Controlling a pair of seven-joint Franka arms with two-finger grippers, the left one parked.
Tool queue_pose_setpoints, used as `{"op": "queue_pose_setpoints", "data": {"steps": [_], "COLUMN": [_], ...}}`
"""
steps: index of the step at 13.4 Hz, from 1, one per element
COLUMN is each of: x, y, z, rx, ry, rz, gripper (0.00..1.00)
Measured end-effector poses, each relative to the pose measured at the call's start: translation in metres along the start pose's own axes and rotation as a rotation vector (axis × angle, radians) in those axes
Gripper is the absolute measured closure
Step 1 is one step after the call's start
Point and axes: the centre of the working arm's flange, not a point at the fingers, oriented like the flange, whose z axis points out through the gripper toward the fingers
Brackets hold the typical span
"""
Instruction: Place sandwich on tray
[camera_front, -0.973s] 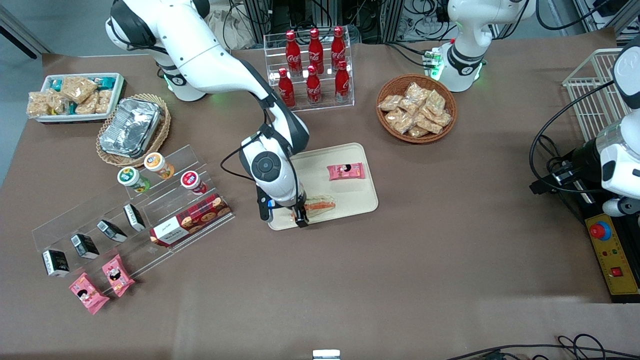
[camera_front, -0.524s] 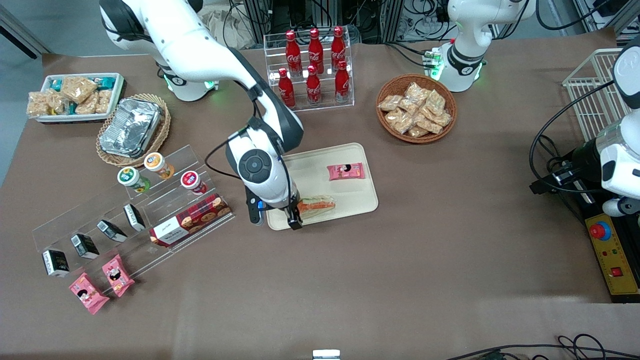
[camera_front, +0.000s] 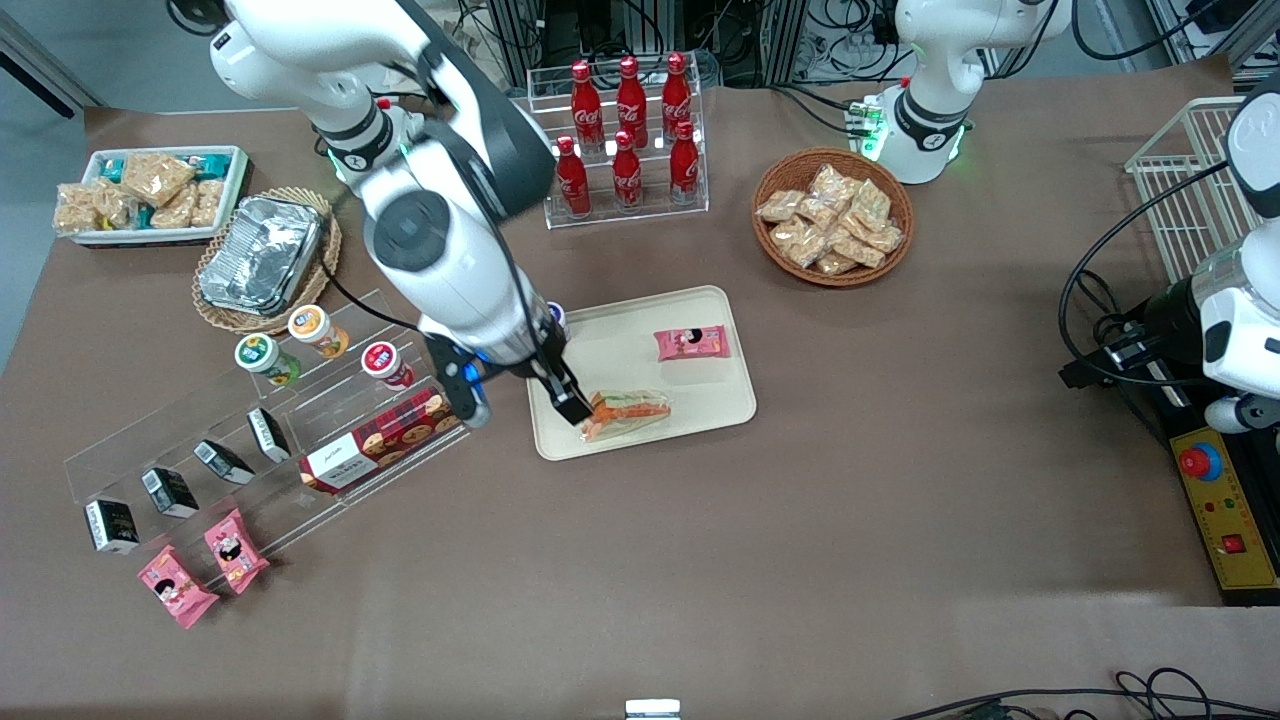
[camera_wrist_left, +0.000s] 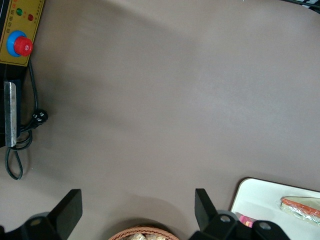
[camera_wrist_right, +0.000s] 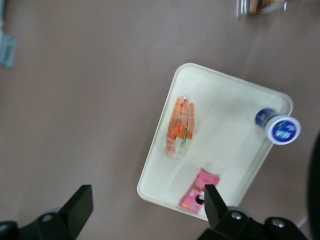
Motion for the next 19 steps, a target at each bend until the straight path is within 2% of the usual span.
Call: {"op": "queue_pose_setpoints", "data": {"steps": [3,6,7,10,14,19], "x": [0.022,0.064,0.079,0.139,0.233,0.297], "y": [0.026,0.057,0.067,0.097,0.150,0.186], "z": [-0.063,-0.108,-0.116,-0.136,-0.167,-0.191], "rx": [-0.044,-0.131,-0.151,-0.164,-0.159,-0.155], "ry": [-0.007,0.055,0.060,0.052,0.045,0.063], "rz": [-0.244,-0.458,-0.514,-0.662,-0.831,-0.997], "gripper": [0.01,0.01,0.01,0.01,0.01,0.01]}}
